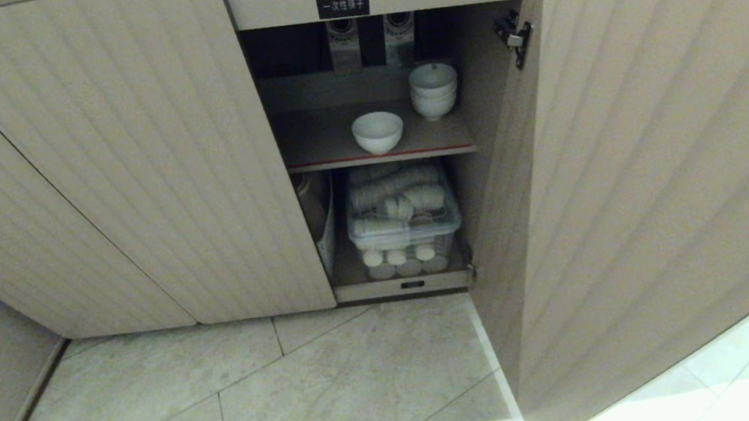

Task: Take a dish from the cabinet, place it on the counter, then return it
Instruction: Close the cabinet door

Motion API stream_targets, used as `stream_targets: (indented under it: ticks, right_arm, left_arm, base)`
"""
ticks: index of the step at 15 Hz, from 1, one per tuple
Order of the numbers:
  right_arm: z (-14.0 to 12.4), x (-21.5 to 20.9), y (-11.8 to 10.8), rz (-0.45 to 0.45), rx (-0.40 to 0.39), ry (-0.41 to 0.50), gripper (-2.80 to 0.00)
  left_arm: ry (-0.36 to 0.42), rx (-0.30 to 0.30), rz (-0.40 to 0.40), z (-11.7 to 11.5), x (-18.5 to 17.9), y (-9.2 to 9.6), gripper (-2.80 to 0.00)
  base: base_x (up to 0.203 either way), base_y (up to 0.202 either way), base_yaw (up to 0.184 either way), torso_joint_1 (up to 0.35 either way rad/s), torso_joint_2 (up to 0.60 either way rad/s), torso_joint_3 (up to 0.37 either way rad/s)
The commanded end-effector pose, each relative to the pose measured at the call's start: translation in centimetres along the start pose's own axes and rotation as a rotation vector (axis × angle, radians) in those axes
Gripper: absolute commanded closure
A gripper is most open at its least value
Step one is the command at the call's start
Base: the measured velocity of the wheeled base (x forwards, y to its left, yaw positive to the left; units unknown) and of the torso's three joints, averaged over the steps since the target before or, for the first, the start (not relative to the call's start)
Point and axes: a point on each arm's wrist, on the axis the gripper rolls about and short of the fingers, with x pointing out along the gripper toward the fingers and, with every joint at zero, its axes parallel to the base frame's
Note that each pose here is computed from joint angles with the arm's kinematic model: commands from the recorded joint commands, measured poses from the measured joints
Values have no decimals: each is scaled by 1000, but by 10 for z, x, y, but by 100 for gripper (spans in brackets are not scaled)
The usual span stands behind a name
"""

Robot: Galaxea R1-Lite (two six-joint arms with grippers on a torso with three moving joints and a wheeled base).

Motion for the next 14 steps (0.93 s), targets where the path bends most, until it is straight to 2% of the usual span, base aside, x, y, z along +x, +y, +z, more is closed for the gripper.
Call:
stream_targets:
  ticks: [1,3,9,14]
  right_arm:
    - [9,8,0,-9,43,20,0]
    - [17,11,1,35,63,-3,0]
    - [30,12,9,323,34,-54,0]
    - [35,13,12,468,11,-65,0]
  left_arm:
    - [0,0,1,0,0,0,0]
    - [0,0,0,0,0,0,0]
    - [0,0,-1,0,0,0,0]
    - [0,0,0,0,0,0,0]
  base:
    - [0,0,0,0,0,0]
    - [0,0,0,0,0,0]
    - [0,0,0,0,0,0]
    - [0,0,0,0,0,0]
